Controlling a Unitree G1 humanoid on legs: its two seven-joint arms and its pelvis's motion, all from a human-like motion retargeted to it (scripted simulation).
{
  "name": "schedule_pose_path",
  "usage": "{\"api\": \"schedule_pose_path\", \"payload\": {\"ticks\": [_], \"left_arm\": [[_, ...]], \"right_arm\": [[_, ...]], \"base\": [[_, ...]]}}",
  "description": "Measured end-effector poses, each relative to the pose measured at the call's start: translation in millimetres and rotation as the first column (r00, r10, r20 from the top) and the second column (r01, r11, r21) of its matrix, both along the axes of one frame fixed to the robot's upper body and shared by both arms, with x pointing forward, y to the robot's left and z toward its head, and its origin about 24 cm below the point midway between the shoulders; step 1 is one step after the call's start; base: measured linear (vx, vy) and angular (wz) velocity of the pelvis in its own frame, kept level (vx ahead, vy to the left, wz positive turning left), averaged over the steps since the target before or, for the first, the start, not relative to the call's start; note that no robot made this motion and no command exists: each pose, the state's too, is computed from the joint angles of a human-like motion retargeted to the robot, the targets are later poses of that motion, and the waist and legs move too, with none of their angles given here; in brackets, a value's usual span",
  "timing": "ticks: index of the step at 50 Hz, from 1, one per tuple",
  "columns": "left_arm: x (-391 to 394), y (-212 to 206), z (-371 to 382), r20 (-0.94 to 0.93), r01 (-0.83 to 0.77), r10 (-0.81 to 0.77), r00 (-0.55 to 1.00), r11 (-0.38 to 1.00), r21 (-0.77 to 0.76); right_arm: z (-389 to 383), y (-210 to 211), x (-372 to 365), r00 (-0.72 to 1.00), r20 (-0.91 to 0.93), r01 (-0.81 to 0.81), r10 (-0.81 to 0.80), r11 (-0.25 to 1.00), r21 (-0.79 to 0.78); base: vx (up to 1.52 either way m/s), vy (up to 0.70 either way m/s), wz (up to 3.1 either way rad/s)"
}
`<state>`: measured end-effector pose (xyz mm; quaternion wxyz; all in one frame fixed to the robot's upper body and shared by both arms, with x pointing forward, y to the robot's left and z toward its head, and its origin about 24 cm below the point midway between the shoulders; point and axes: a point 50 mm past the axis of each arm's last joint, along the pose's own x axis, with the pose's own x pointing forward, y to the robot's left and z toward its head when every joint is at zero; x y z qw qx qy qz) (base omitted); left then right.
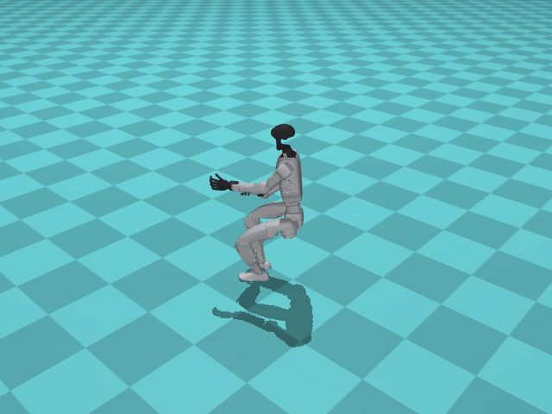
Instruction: Upper body actions
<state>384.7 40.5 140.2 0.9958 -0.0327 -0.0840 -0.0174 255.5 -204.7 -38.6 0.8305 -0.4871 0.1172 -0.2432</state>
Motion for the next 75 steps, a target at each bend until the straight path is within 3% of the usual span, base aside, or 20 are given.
{"api": "schedule_pose_path", "payload": {"ticks": [12, 25, 39, 52, 57, 62, 70, 75], "left_arm": [[2, -6, -5, -0.050, 0.082, -0.083, 0.995, 0.996, -0.036], [0, -14, -13, -0.119, 0.226, -0.254, 0.960, 0.952, -0.206], [-6, 0, 8, 0.075, -0.029, 0.039, 0.996, 0.991, -0.127], [-21, 8, 26, 0.275, -0.057, 0.076, 0.959, 0.995, -0.077], [-42, 16, 23, 0.402, -0.020, 0.013, 0.916, 1.000, 0.012], [-60, 27, -1, 0.443, -0.013, -0.080, 0.893, 0.979, 0.204], [-90, 46, -58, 0.369, -0.032, -0.174, 0.913, 0.871, 0.490], [-109, 58, -96, 0.249, 0.002, -0.232, 0.940, 0.735, 0.678]], "right_arm": [[1, -1, 0, 1.000, 0.000, 0.003, -0.003, 1.000, -0.004], [-1, -2, -1, 1.000, -0.007, 0.008, -0.008, 1.000, -0.006], [-4, -9, -7, 0.999, -0.021, 0.037, -0.038, 0.999, -0.011], [-7, -14, -12, 0.997, -0.038, 0.063, -0.064, 0.998, -0.021], [-8, -20, -14, 0.995, -0.041, 0.085, -0.086, 0.996, -0.023], [-9, -24, -17, 0.994, -0.048, 0.101, -0.102, 0.995, -0.023], [-11, -27, -20, 0.992, -0.054, 0.109, -0.110, 0.994, -0.028], [-11, -27, -21, 0.992, -0.055, 0.109, -0.110, 0.994, -0.028]], "base": [[0.00, 0.00, 0.00], [0.00, 0.00, 0.00], [0.00, 0.00, 0.00], [0.00, 0.00, 0.00], [0.00, 0.00, 0.00], [0.00, 0.00, 0.00], [0.00, 0.00, 0.00], [0.00, 0.00, 0.00]]}}
